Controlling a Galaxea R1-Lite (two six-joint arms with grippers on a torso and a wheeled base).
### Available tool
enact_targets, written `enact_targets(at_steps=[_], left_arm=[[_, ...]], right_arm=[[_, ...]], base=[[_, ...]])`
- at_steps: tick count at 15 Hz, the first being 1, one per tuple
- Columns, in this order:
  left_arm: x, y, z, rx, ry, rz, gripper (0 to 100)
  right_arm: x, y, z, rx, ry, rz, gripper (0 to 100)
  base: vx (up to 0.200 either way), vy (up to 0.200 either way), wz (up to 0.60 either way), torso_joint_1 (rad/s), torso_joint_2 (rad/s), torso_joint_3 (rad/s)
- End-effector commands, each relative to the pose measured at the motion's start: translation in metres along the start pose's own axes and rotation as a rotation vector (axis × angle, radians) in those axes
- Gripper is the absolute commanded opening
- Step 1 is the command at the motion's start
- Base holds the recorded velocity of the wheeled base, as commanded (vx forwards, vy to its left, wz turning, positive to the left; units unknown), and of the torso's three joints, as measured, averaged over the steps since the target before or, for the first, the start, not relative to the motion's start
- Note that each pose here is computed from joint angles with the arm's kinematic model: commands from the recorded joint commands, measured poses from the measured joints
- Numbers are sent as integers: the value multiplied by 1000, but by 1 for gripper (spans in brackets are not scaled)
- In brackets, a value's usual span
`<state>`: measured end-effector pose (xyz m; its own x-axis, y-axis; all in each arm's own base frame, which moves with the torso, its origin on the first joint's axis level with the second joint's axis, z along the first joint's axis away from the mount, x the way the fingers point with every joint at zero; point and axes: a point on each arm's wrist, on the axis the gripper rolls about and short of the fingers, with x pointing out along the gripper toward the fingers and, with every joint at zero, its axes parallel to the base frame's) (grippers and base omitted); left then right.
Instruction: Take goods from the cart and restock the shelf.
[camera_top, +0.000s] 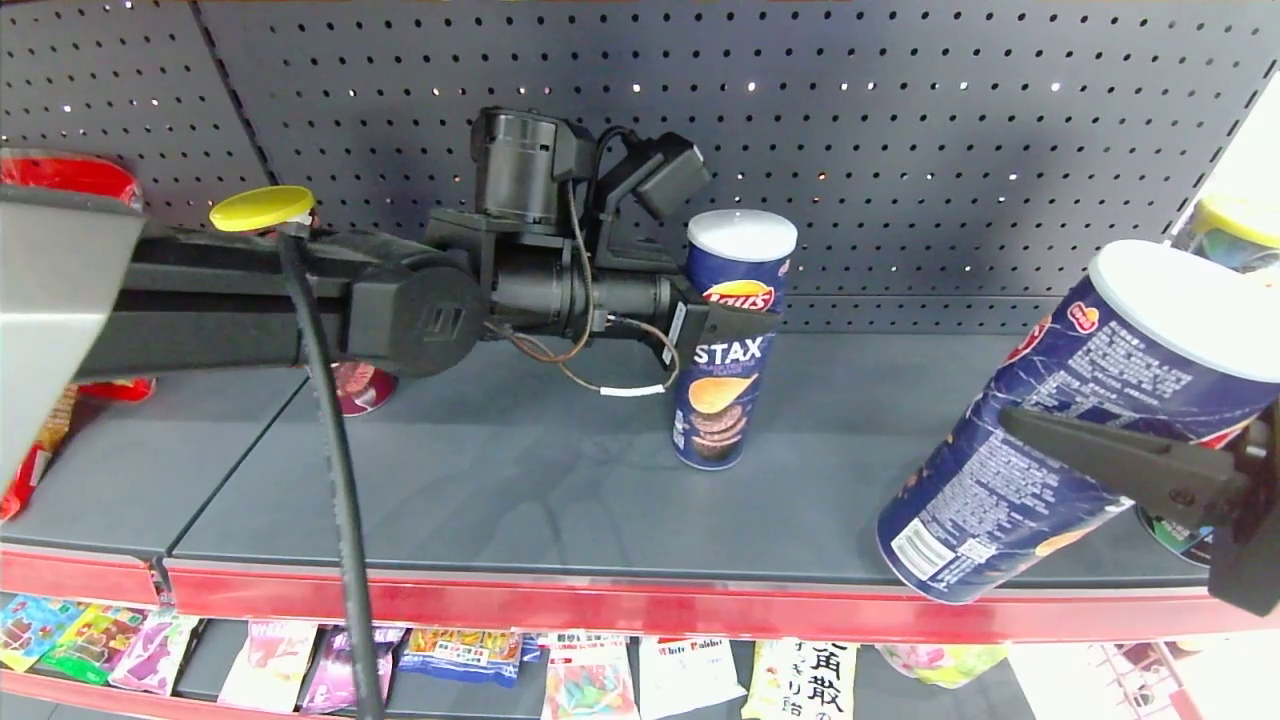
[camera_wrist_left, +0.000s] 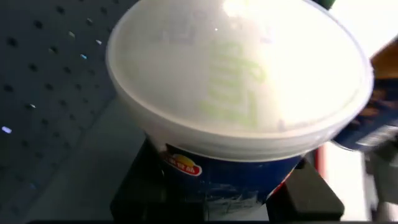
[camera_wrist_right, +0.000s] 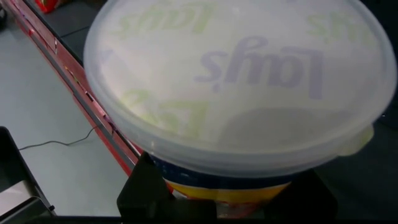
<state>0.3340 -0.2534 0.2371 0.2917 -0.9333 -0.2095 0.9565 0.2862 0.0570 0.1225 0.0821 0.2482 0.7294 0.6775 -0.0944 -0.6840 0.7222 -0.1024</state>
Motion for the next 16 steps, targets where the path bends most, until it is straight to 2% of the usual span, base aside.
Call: enact_targets(at_steps=[1,2,3,4,8,16], left_arm=[[-18,-21,11,-3,-7,-16,0],[-24,-31,6,-17,13,-26,0],[-26,-34,5,-21,18,-32,0],[-31,-43,1,-18,17,-40,0],[-41,-56,-13,-19,18,-46,0],[-48,-65,-13,-21,21,-58,0]], right_arm=[[2,0,0,0,3,1,0],[4,-1,-1,1,9,2,0],[4,0,-1,1,9,5,0],[5,-1,-1,2,12,5,0],[8,-1,1,2,12,5,0],[11,-2,1,2,19,8,0]], base=[[0,0,0,0,0,0],[0,0,0,0,0,0],[0,0,0,0,0,0],[0,0,0,0,0,0],[0,0,0,0,0,0],[0,0,0,0,0,0]])
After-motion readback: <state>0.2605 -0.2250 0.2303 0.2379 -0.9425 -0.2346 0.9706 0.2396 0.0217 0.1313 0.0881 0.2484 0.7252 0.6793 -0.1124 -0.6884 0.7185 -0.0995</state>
